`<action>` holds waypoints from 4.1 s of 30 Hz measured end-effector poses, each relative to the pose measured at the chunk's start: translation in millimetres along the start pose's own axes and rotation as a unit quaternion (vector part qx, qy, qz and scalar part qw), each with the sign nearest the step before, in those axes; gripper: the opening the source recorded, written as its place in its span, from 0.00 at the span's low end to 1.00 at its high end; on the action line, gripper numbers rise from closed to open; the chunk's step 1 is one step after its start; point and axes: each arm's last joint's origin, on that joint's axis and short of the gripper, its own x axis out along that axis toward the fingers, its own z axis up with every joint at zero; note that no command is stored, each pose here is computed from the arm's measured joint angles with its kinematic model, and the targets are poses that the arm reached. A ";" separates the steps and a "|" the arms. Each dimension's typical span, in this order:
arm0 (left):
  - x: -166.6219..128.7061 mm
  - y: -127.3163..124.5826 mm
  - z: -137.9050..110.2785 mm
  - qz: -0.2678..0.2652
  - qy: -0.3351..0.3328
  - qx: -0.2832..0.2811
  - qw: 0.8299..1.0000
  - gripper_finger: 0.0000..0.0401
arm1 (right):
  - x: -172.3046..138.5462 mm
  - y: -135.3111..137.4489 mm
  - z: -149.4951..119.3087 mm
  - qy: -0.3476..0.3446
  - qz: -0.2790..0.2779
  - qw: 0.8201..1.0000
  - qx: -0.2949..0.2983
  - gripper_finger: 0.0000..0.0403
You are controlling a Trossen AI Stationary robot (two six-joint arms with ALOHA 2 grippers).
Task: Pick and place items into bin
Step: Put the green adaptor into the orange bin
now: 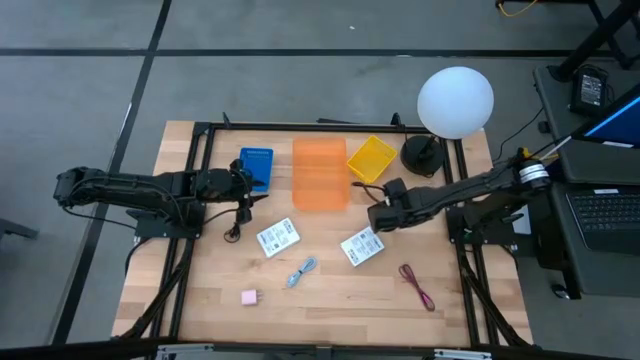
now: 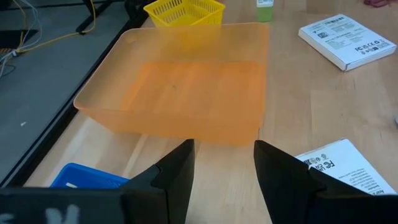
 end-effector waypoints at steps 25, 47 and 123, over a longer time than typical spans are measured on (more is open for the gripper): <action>0.0 0.0 -0.2 0.000 0.000 -0.005 1.000 0.39 | 38.1 27.6 -21.9 -0.019 -0.054 0.996 0.069 0.60; 0.0 0.0 -0.2 0.000 0.000 -0.017 1.000 0.40 | 70.1 11.9 -36.8 -0.052 -0.050 0.993 0.090 0.57; 0.3 -0.2 -1.0 -0.002 0.002 -0.030 1.000 0.38 | 19.6 -12.9 0.3 -0.044 -0.017 0.999 -0.014 0.30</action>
